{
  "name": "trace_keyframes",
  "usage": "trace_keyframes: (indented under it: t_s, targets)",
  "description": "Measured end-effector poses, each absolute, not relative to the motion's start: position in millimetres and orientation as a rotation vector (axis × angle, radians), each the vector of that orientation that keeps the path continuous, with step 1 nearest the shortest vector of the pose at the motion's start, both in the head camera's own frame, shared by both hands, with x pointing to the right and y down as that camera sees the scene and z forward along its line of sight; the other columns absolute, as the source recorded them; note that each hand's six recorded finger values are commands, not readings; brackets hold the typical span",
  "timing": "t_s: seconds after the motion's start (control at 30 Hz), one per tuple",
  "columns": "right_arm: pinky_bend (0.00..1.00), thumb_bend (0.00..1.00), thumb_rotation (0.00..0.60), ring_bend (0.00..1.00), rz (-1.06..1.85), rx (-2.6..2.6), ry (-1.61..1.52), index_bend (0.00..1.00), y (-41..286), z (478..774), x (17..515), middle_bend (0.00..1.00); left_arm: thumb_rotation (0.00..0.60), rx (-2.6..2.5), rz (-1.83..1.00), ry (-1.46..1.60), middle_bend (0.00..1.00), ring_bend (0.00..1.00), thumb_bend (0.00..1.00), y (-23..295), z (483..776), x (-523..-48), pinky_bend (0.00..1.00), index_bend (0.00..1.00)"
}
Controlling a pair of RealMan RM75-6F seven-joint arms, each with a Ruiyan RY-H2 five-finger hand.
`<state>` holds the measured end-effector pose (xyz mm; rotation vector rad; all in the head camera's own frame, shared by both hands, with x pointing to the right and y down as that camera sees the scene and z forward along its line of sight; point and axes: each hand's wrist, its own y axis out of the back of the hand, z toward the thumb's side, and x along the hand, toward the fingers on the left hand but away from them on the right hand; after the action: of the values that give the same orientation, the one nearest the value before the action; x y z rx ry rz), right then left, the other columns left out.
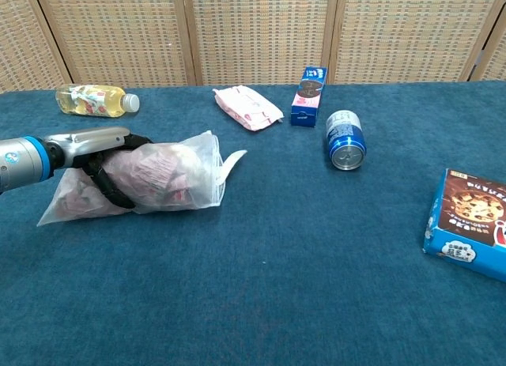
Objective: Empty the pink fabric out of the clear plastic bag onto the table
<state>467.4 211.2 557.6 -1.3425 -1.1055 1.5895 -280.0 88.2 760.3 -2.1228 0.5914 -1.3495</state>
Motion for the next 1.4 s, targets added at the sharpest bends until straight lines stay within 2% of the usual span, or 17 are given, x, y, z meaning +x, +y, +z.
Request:
trace_keyframes:
  t_s: [0.13,0.6,0.7,0.83,0.97,1.07,1.4]
  targets:
    - [0.0,0.0,0.6,0.0,1.589,-1.347,-1.102,0.0,211,558,467,0.0,0.6,-2.128,-1.295,0.657,0.55,0.5,0.17,85,755,-277,0.56,0.54]
    - [0.0,0.0,0.6,0.0,1.48,-1.489,-1.134,0.01,198,556,453,0.0,0.6,-2.16,-0.843,0.989,0.55,0.5,0.18,69,702,-260,0.56,0.54]
    - [0.0,0.0,0.6,0.0,1.416,-1.558,-1.172,0.04,187,549,448,0.03,0.6,-2.165,-0.716,1.056,0.55,0.5,0.18,66,691,-248,0.56,0.54]
    - [0.0,0.0,0.6,0.01,1.32,-1.665,-1.21,0.13,166,534,438,0.13,0.6,-2.183,-0.599,1.098,0.55,0.5,0.18,64,686,-225,0.56,0.54]
    - [0.08,0.0,0.6,0.09,1.234,-1.774,-1.21,0.18,137,516,419,0.22,0.6,-2.214,-0.512,1.114,0.55,0.51,0.18,61,681,-197,0.56,0.54]
    - [0.09,0.0,0.6,0.13,1.187,-1.854,-1.199,0.21,118,508,400,0.26,0.6,-2.22,-0.468,1.108,0.55,0.5,0.18,58,678,-178,0.56,0.54]
    - [0.09,0.0,0.6,0.16,1.134,-2.004,-1.162,0.26,72,496,349,0.3,0.6,-2.191,-0.368,1.089,0.55,0.5,0.18,41,663,-131,0.56,0.54]
